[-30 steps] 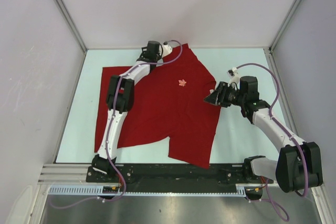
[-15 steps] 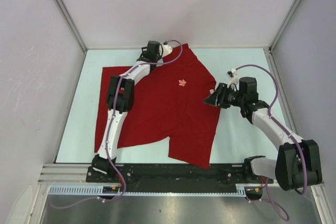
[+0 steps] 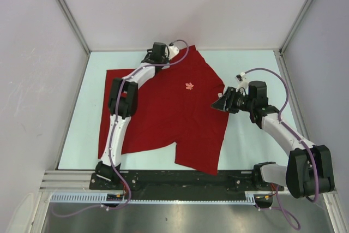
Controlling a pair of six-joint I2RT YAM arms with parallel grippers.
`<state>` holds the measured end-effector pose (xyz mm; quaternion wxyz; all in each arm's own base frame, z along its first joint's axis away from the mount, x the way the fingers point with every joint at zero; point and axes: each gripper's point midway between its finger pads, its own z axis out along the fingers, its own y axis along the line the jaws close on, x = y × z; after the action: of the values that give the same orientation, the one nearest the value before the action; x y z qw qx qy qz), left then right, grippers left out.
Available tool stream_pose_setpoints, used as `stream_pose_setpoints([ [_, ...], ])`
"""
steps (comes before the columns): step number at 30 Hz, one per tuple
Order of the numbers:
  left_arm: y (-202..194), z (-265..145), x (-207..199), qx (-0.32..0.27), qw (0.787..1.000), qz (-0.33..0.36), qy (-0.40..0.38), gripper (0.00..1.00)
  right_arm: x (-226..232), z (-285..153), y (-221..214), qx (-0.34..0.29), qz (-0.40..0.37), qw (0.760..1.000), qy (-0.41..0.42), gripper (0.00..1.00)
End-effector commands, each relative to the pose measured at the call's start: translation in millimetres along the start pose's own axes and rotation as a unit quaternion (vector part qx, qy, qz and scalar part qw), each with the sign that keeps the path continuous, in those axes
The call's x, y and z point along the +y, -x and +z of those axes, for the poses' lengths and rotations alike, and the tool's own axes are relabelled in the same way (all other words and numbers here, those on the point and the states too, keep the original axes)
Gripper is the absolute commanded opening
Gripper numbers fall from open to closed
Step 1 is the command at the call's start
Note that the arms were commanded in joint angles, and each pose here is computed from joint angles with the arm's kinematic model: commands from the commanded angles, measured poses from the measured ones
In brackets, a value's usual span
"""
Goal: Remove the brooch from the garment
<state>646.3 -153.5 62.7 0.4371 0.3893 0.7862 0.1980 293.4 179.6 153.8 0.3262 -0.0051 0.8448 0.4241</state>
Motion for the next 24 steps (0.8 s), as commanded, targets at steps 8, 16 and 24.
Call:
stream_pose_setpoints([
  [8, 107, -164, 20, -0.141, 0.934, -0.294, -0.148, 0.52, 10, 33, 27, -0.058, 0.001, 0.998, 0.020, 0.48],
  [16, 115, -210, -98, -0.142, 0.833, -0.423, -0.327, 0.38, 11, 115, 63, -0.101, 0.030, 0.994, 0.019, 0.42],
  [24, 115, -177, -138, -0.113, 0.808, -0.460, -0.351, 0.28, -21, 170, 102, -0.141, 0.049, 0.989, 0.012, 0.35],
])
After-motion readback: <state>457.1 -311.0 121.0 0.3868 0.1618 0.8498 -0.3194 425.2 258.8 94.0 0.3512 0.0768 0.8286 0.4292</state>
